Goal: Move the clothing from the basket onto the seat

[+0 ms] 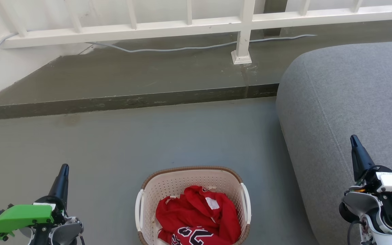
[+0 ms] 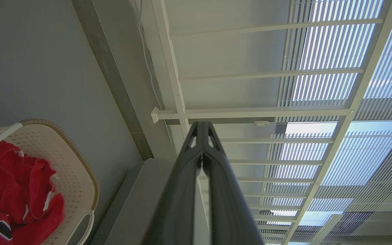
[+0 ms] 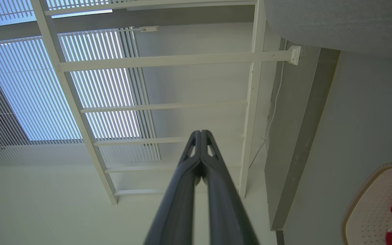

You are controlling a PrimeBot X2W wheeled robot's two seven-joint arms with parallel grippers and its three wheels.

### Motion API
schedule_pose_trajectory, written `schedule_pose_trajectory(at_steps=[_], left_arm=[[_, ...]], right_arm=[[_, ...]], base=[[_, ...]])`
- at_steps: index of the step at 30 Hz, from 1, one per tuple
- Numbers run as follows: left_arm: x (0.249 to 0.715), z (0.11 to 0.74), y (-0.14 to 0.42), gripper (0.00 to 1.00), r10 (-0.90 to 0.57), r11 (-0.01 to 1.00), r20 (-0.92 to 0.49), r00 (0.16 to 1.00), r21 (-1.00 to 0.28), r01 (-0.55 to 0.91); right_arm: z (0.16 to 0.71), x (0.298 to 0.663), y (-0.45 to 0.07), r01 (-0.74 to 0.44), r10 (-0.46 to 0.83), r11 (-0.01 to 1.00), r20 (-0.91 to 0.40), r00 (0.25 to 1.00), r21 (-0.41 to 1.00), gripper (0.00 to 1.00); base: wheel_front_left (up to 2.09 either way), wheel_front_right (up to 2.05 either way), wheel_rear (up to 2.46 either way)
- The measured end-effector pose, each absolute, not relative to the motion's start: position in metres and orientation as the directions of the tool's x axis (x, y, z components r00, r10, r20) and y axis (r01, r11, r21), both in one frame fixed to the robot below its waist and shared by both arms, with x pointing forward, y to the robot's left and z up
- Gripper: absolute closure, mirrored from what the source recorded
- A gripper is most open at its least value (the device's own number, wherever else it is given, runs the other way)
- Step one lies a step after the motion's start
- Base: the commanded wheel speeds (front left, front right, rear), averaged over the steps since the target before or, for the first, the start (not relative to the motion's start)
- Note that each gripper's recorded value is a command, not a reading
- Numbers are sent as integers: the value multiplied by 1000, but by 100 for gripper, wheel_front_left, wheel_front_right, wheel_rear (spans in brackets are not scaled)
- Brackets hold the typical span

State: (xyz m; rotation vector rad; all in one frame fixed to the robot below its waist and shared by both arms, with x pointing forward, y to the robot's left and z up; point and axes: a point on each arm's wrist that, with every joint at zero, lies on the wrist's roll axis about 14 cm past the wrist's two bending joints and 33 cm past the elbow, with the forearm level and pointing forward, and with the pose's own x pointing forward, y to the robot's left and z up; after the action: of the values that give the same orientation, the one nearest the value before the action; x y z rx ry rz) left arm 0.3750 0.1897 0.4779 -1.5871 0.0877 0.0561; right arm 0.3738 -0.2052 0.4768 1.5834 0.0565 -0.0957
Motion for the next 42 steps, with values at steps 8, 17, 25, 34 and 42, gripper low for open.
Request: schedule_pose_trajectory(at_steps=[8, 17, 25, 34, 42], left_arm=[[375, 478, 190, 100, -21, -17, -91, 996, -996, -91], [375, 478, 190, 100, -21, -17, -91, 996, -996, -91], [371, 469, 189, 0, -21, -20, -119, 993, -993, -119], [349, 433, 179, 0, -26, -43, -228, 973, -972, -229], [352, 440, 175, 0, -26, 5, -208, 978, -978, -208]], right_arm=[[477, 374, -205, 96, -24, -15, -97, 995, 995, 100], [477, 374, -205, 96, -24, -15, -97, 995, 995, 100], [467, 369, -204, 130, -24, -25, -130, 991, 991, 0], [427, 344, -194, 250, -24, -57, -252, 968, 967, 0], [430, 346, -192, 244, -28, -10, -244, 969, 970, 0]], base=[[0, 0, 0], [0, 0, 0], [0, 0, 0], [0, 0, 0], [0, 0, 0]])
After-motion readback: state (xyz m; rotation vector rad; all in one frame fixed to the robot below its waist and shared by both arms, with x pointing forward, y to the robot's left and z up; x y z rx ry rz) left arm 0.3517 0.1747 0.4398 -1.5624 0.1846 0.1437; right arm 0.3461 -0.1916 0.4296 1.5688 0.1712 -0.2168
